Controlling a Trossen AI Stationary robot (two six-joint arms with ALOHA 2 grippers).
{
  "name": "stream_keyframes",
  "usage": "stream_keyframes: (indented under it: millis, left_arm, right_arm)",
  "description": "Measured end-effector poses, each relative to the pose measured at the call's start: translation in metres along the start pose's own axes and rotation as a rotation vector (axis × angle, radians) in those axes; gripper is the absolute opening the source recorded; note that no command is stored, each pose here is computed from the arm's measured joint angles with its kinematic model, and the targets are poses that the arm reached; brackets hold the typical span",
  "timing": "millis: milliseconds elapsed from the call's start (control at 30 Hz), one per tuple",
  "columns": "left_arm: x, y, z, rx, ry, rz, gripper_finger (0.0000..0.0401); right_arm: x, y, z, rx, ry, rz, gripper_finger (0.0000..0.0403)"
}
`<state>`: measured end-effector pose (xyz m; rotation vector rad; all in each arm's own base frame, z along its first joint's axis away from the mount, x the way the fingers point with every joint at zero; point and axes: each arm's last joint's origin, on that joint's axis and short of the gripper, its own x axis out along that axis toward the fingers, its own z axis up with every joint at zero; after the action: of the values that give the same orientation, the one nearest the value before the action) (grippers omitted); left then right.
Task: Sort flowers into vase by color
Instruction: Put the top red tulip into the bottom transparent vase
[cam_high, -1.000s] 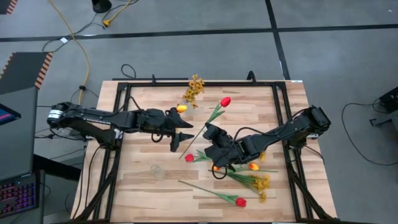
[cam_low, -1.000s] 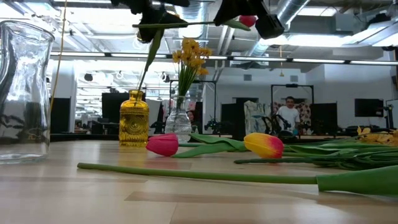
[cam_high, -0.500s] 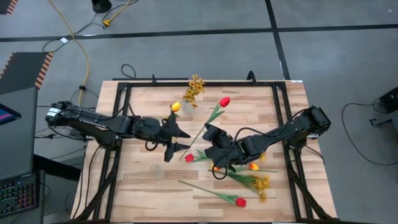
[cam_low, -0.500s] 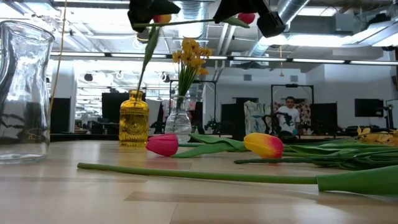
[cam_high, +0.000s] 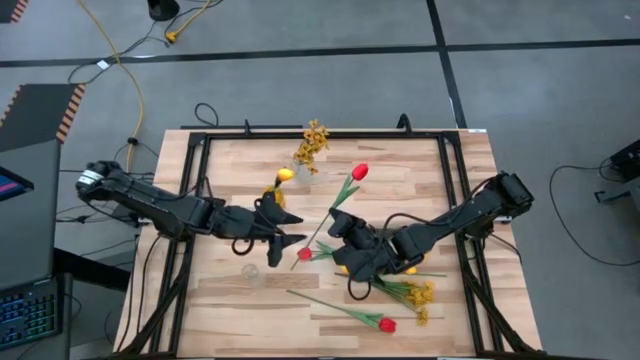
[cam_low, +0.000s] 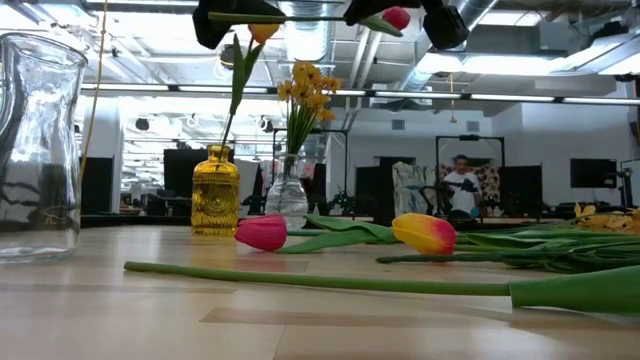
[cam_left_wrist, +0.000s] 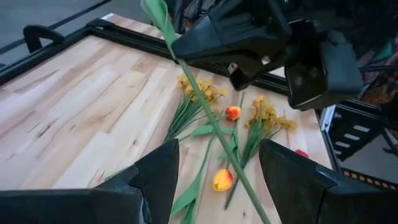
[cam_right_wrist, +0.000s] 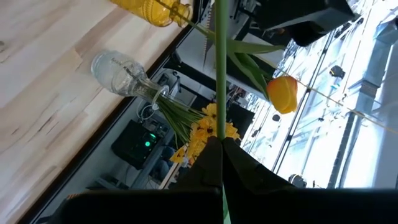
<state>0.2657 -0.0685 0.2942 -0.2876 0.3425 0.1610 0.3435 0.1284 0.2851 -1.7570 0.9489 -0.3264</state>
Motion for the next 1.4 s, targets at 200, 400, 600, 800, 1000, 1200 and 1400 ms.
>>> stream_keyframes:
  millis: [200,400,600,800,1000,1200,1400]
  left_arm:
    - [0.010,-0.005,-0.004,0.001,-0.017,-0.009,0.0210]
    - [0.027,-0.008,-0.008,-0.015,-0.051,-0.003,0.0209]
    - [0.037,-0.006,-0.013,-0.014,-0.057,0.043,0.0210]
    - [0.038,-0.002,-0.012,-0.016,-0.075,0.094,0.0208]
    - [0.038,-0.002,-0.012,-0.008,-0.073,0.092,0.0169]
    - [0.038,-0.003,-0.012,-0.008,-0.072,0.092,0.0102]
    - [0.038,-0.003,-0.012,-0.007,-0.072,0.091,0.0038]
  right_arm:
    - [0.000,0.000,0.000,-0.001,-0.004,0.001,0.0024]
    - [0.000,-0.001,0.000,0.000,-0.005,-0.002,0.0024]
    - [0.000,-0.003,0.001,-0.026,-0.007,-0.013,0.0024]
    - [0.000,-0.004,0.001,-0.014,-0.008,-0.018,0.0024]
    - [0.000,-0.004,0.001,-0.013,-0.010,-0.018,0.0024]
    - [0.000,-0.004,0.001,-0.013,-0.010,-0.018,0.0025]
    - [0.000,-0.004,0.001,-0.011,-0.009,-0.018,0.0025]
